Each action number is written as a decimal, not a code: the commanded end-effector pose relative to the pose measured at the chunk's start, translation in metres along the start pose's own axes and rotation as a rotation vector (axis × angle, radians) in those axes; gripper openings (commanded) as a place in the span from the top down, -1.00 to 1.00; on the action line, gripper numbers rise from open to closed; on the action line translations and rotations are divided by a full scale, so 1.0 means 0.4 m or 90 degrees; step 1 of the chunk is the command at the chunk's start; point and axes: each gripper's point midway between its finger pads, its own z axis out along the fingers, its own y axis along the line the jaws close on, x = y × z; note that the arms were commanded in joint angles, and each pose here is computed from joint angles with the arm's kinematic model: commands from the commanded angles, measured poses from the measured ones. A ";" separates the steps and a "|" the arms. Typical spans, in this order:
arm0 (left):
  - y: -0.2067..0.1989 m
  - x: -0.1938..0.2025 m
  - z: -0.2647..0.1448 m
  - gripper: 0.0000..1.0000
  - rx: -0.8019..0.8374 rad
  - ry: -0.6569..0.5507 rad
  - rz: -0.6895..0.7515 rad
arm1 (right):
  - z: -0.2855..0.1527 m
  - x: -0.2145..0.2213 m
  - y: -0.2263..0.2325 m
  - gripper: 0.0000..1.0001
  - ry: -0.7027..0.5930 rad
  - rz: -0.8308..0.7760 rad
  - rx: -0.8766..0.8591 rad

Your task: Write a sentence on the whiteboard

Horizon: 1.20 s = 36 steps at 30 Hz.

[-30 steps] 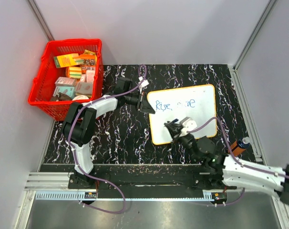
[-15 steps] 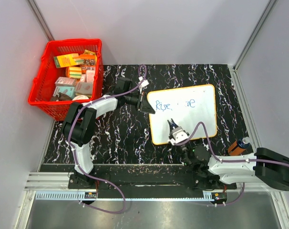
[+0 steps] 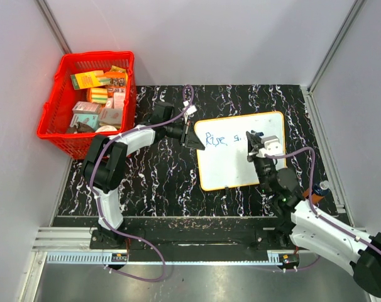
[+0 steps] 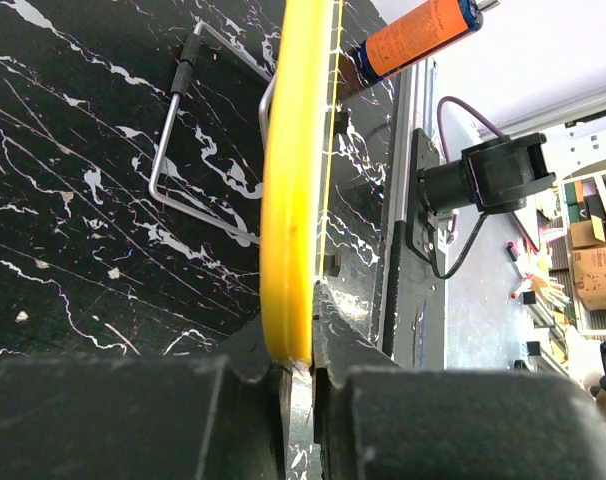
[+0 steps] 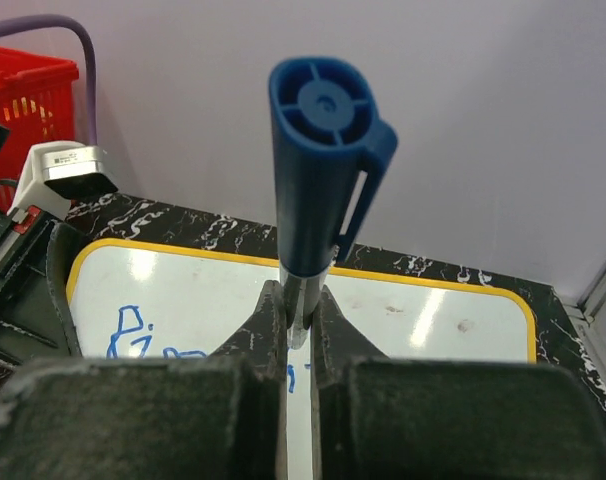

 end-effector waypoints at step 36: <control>0.092 0.094 0.053 1.00 -0.071 0.060 0.062 | -0.061 0.088 0.180 1.00 0.014 0.082 -0.158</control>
